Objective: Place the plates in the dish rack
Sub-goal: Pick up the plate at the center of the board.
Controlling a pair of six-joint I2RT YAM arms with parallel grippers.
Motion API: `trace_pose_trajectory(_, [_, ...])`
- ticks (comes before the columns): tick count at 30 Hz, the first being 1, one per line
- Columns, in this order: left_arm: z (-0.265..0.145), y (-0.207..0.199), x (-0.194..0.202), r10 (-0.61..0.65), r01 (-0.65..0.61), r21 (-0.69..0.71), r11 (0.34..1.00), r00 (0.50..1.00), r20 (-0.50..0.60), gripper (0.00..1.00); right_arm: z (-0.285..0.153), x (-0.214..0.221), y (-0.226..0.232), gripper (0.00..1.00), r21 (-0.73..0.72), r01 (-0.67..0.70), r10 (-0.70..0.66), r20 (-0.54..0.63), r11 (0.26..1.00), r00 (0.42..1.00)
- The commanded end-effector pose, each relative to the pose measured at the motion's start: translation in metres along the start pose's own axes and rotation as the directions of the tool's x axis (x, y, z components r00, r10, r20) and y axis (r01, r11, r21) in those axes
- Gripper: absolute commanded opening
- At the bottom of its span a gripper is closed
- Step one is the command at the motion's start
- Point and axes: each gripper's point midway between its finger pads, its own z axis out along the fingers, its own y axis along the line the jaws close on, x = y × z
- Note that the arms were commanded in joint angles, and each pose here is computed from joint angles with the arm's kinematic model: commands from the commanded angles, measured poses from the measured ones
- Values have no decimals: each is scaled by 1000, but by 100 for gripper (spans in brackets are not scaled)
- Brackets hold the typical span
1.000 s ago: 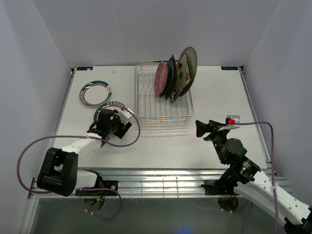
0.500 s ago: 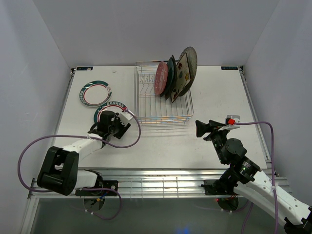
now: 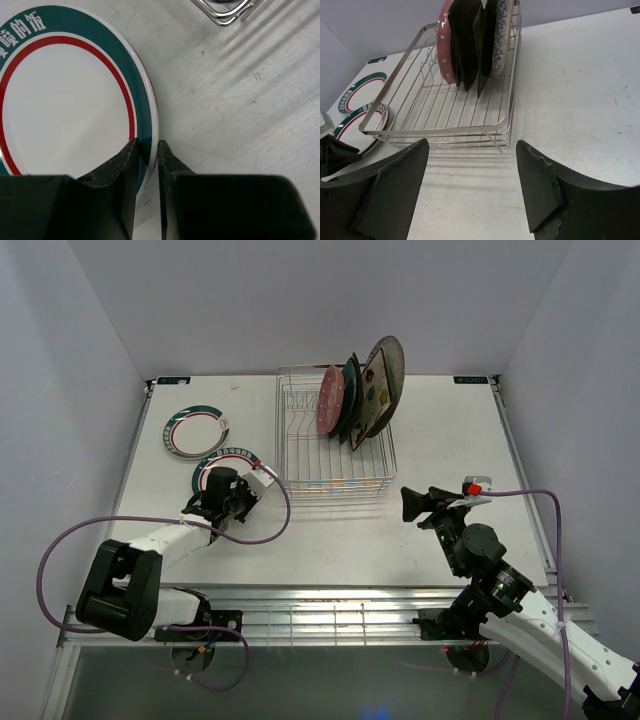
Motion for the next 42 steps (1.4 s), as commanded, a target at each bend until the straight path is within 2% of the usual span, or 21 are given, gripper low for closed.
trace_pose_trajectory(1, [-4,3,-6,-18,18,-17,1000,1000,19,23,-1,-10,5,76,-17,-31,32,27,999,999])
trace_pose_trajectory(10, [-17,8,-24,-40,42,-33,999,996,74,20,-1,-9,5,76,-18,-31,31,25,999,999])
trace_pose_trajectory(21, [-31,14,-41,-101,104,-40,994,991,86,0,-1,-9,6,76,-19,-31,31,25,999,999])
trace_pose_trajectory(33, [-58,52,-71,-107,136,-192,972,983,152,0,0,-9,6,76,-20,-28,29,23,999,999])
trace_pose_trajectory(42, [-71,69,-93,-119,161,-237,958,976,183,0,1,-9,7,77,-21,-26,26,21,999,999])
